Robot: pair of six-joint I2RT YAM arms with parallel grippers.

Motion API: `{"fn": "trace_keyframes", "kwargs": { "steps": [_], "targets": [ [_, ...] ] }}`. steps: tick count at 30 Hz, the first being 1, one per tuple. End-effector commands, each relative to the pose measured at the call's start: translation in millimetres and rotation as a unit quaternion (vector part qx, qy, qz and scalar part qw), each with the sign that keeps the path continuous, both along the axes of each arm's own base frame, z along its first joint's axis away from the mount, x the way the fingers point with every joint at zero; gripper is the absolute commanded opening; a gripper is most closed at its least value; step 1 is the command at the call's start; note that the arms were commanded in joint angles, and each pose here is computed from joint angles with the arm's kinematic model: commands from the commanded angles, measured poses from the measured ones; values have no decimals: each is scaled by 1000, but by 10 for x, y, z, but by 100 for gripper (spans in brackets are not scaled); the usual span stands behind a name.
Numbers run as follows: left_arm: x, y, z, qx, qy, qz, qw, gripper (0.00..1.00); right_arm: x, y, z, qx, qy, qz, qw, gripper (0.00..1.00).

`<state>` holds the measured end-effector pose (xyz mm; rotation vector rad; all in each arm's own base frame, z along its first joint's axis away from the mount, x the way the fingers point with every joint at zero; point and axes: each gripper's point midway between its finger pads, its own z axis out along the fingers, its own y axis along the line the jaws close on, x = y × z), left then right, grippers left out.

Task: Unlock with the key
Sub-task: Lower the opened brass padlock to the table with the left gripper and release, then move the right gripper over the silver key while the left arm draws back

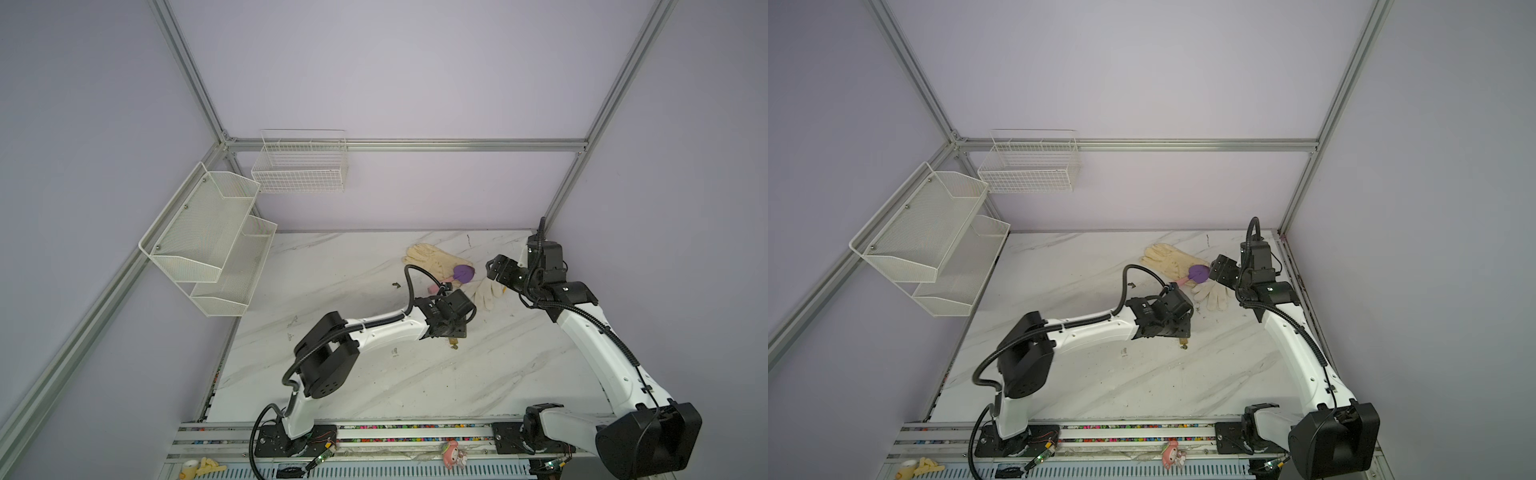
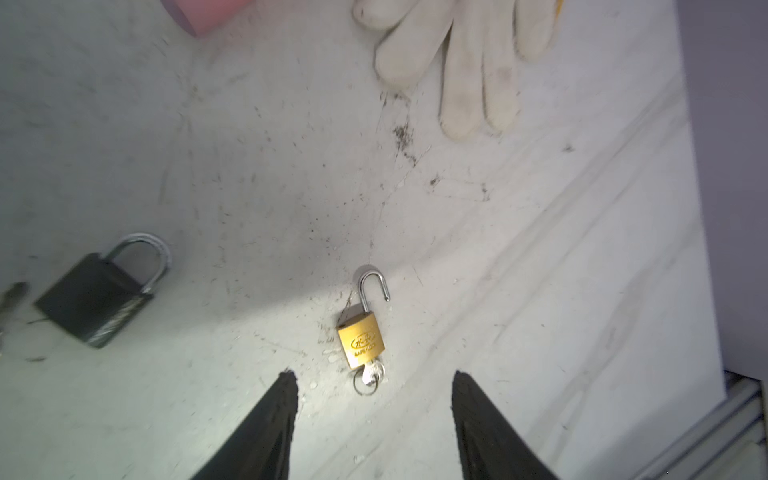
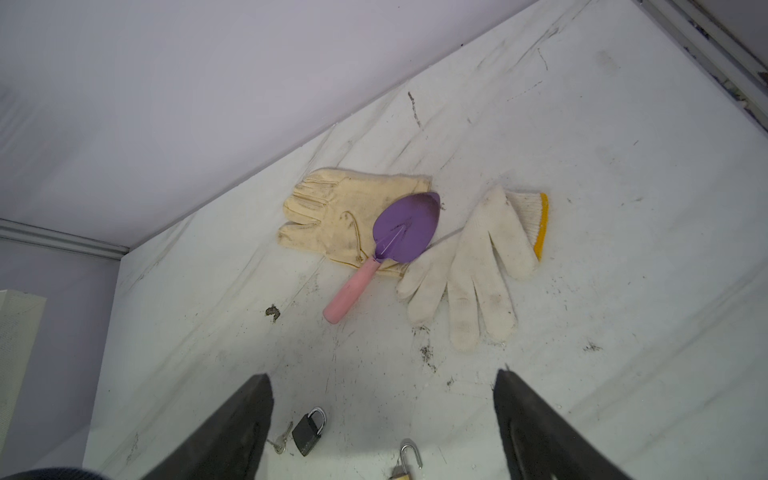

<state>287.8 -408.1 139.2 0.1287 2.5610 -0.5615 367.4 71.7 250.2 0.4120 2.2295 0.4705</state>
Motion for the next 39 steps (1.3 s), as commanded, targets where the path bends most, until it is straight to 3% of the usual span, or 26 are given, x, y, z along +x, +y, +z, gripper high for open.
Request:
{"fn": "trace_keyframes", "kwargs": {
  "steps": [1,7,12,16,22,30,39],
  "targets": [
    [123,526,589,-27,-77,33,996,60,36,211,-136,-8,26,40,999,85],
    [187,1490,927,-27,-130,79,988,61,-118,1103,-449,-27,62,110,992,83],
    [180,2177,987,-1,-150,128,980,64,-373,1836,-766,-21,93,149,984,80],
    [172,2491,1005,17,-166,145,975,65,-542,2400,-1020,-21,112,171,979,80],
    [218,2737,944,23,-160,168,973,66,-492,2991,-1251,-26,104,184,977,79],
    [240,2938,815,17,-137,196,971,66,-281,3089,-1692,-74,116,157,978,72],
    [232,3012,688,-9,-116,210,971,66,-295,3136,-2013,-123,129,178,968,59]
  ]
}}
